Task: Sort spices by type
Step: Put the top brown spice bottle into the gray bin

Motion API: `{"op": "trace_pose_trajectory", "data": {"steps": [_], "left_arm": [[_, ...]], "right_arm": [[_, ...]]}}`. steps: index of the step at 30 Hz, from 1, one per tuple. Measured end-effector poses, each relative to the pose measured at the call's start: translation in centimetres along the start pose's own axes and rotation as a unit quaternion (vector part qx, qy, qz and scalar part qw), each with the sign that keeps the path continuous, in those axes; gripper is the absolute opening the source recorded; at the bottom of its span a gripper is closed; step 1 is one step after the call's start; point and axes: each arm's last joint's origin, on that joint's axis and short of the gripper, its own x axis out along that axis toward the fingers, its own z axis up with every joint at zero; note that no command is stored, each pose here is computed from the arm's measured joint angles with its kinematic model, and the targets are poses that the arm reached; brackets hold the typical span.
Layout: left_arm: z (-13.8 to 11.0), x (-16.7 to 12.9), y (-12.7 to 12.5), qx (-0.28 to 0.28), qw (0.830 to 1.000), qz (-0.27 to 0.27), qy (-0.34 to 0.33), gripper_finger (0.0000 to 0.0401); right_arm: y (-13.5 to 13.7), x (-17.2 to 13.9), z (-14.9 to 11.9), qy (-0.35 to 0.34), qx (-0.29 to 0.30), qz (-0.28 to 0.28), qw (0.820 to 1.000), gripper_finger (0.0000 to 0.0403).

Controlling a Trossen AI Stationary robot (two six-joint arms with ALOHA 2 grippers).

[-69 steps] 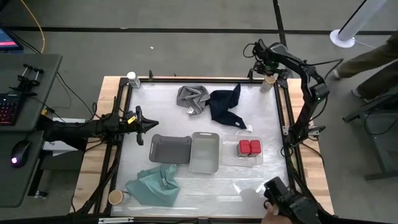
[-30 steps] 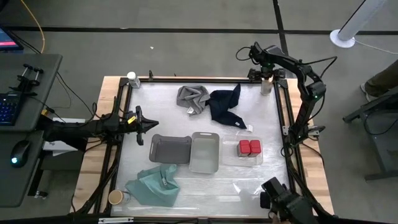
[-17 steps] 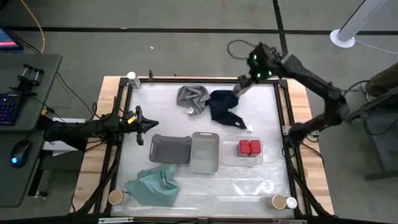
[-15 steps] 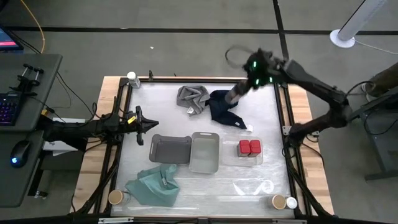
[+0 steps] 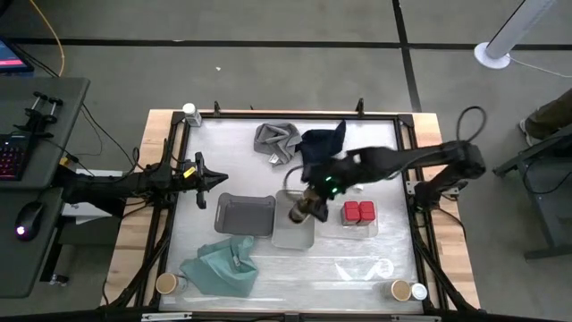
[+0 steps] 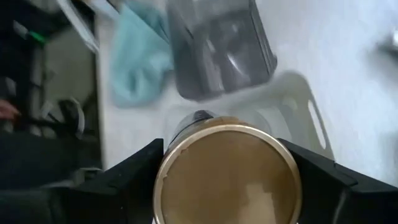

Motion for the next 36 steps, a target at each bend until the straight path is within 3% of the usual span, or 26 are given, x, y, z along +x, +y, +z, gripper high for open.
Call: {"op": "trace_pose_trajectory", "data": {"steps": [4, 10, 16, 24, 31, 36], "left_arm": [[0.0, 0.0, 0.0, 0.000, 1.000, 0.000, 0.000, 0.0000], [0.0, 0.0, 0.0, 0.000, 1.000, 0.000, 0.000, 0.0000], [0.0, 0.0, 0.0, 0.000, 1.000, 0.000, 0.000, 0.0000], [0.0, 0.0, 0.0, 0.000, 1.000, 0.000, 0.000, 0.0000], [0.0, 0.0, 0.0, 0.000, 1.000, 0.000, 0.000, 0.0000], [0.0, 0.0, 0.0, 0.000, 1.000, 0.000, 0.000, 0.0000]], "right_arm": [[-0.3, 3.8, -0.6, 0.044, -0.009, -0.044, 0.998, 0.0274], [-1.4, 7.3, -1.7, 0.095, 0.006, -0.118, 0.988, 0.0274], [-2.4, 8.4, -1.9, 0.110, 0.003, -0.160, 0.981, 0.0274], [-2.5, 8.3, -1.8, 0.112, -0.075, -0.160, 0.978, 0.0275], [-2.3, 8.3, -1.8, 0.124, -0.137, -0.141, 0.973, 0.0366], [-2.2, 7.6, -1.1, 0.123, -0.149, -0.142, 0.971, 0.0388]]}}
